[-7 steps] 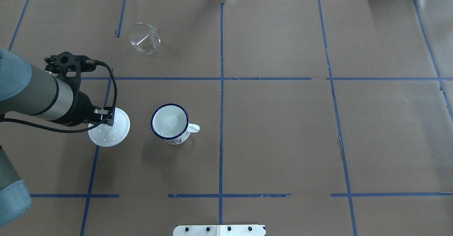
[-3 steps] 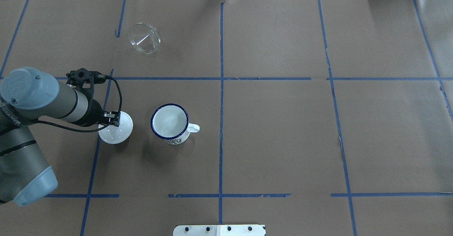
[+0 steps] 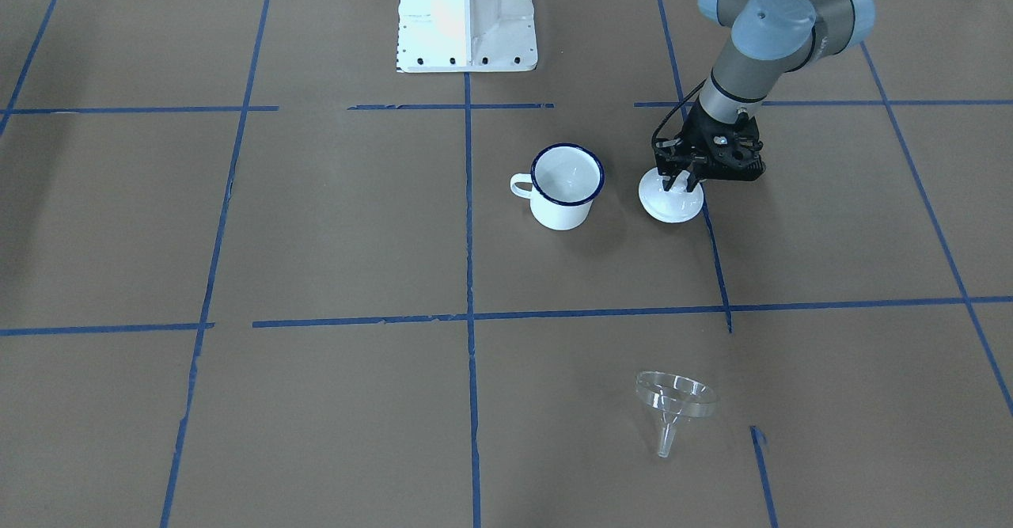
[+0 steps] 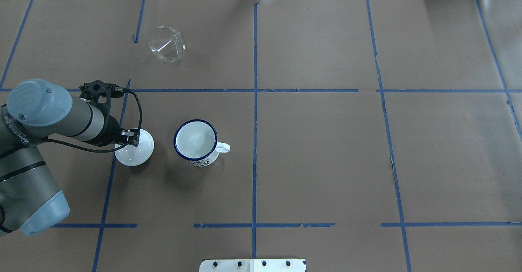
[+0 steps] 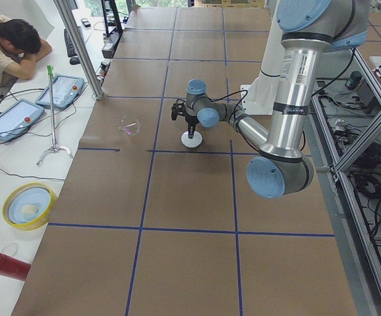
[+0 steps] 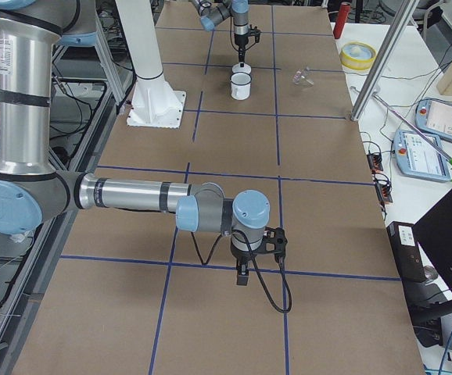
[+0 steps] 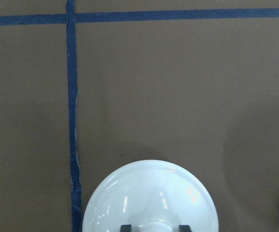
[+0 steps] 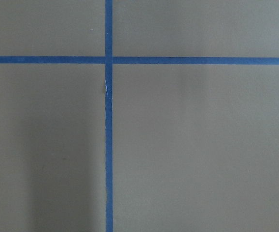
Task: Place funnel on cup
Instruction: 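Lower the lid onto the table and open the left gripper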
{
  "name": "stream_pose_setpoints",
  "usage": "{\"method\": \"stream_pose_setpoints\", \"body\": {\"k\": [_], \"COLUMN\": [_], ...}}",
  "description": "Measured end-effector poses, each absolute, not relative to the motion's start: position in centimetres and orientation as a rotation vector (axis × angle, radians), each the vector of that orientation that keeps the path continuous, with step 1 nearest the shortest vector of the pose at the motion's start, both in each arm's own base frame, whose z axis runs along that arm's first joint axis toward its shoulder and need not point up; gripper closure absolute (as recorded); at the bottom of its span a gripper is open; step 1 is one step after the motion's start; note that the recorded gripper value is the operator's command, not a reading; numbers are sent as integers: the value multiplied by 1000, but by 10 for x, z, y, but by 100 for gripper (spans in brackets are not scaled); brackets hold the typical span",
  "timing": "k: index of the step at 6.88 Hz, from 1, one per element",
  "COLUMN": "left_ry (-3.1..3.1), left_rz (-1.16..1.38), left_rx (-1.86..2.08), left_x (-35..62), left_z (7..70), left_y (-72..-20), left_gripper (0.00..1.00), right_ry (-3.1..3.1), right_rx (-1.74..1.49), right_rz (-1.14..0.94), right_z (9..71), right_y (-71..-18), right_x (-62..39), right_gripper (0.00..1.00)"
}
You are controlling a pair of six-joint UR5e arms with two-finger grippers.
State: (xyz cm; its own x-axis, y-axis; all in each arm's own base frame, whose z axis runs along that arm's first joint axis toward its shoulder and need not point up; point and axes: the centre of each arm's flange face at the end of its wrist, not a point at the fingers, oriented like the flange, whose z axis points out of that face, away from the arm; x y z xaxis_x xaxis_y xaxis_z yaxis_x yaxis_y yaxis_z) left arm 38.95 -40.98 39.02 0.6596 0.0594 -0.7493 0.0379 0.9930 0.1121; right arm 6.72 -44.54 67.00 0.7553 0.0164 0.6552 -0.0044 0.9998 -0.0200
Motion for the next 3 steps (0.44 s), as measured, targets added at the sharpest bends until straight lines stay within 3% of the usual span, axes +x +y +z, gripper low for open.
{"method": "stream_pose_setpoints", "body": {"k": [2,3], "left_ry": [852,851], "left_rz": [15,14], "left_rx": [121,120], "left_x": [393,395], "left_z": [390,390], "left_y": [-411,-412], "left_gripper": [100,95], "right_ry": [-715,-715], "right_rx": [-18,-18], "right_rz": [11,11], "right_z": [670,670], "right_y": [-445,-445], "right_x": [67,67], "right_gripper": [0,0]}}
